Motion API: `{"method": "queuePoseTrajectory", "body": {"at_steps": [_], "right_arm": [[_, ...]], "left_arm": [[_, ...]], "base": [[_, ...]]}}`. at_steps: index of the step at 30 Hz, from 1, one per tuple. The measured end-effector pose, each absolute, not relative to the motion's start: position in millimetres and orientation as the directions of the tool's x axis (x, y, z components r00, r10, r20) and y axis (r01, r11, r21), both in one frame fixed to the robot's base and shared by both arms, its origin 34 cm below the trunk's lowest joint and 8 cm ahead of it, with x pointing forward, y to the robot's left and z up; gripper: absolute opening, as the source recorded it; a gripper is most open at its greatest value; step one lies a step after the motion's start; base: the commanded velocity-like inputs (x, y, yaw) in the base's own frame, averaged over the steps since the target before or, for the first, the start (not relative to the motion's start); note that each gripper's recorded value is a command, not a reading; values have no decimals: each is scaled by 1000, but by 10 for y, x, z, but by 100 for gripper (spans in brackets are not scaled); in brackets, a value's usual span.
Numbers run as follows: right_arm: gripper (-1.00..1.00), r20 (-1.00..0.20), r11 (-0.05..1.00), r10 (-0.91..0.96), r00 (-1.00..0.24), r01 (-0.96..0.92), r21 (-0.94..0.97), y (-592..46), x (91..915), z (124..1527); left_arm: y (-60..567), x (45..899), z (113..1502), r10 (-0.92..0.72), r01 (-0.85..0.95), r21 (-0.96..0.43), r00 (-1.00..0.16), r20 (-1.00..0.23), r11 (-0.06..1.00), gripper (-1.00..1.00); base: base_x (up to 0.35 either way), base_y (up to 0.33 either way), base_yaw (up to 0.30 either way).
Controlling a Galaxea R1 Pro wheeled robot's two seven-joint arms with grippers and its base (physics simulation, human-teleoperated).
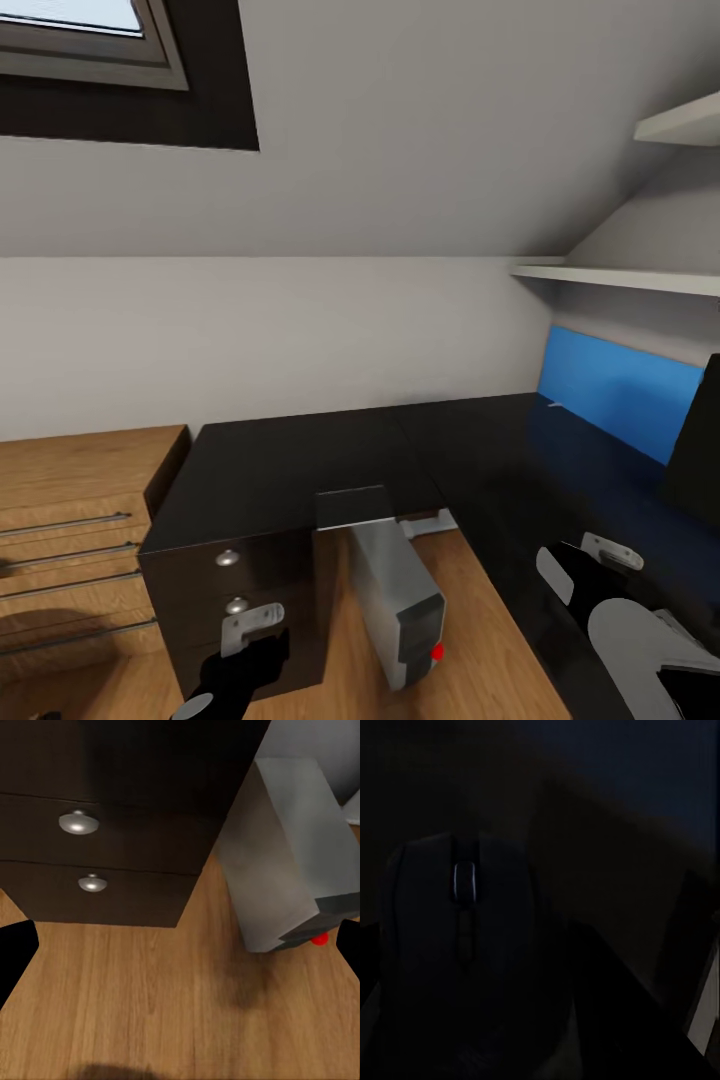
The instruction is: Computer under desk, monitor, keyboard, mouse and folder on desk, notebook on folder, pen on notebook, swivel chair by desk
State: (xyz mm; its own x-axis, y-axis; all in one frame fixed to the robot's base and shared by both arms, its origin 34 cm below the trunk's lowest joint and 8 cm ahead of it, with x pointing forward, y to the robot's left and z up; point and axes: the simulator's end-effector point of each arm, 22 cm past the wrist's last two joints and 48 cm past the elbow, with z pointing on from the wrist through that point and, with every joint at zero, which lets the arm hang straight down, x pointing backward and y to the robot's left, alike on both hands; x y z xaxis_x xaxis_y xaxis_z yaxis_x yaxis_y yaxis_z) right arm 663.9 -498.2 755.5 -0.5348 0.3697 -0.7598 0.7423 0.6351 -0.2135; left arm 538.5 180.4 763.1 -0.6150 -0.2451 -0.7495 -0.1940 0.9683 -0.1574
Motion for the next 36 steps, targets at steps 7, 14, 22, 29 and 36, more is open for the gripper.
{"method": "queuePoseTrajectory", "body": {"at_steps": [7, 14, 22, 29, 36], "right_arm": [[-100, -760, 635, 370, -535, 742, -213, -4979, 6640, 7554], [-100, -761, 635, 368, -534, 742, -214, -4978, 6642, 7556], [-100, -763, 634, 368, -531, 744, -212, -4980, 6648, 7562], [-100, -771, 631, 367, -520, 748, -205, -4989, 6657, 7579], [-100, -772, 631, 367, -520, 748, -205, -4989, 6658, 7579]], "left_arm": [[1828, 5383, 7621, -240, -194, -151, -616, -750, 969, 100], [1826, 5382, 7619, -241, -194, -153, -617, -749, 969, 100], [1827, 5380, 7611, -241, -194, -152, -618, -748, 969, 100], [1826, 5378, 7611, -241, -194, -152, -618, -748, 969, 100], [1828, 5378, 7610, -242, -195, -153, -618, -748, 969, 100]], "base": [[3, -26, 0], [0, 0, 0], [-68, -71, 0], [-18, -20, 0], [-1, -1, 0]]}}
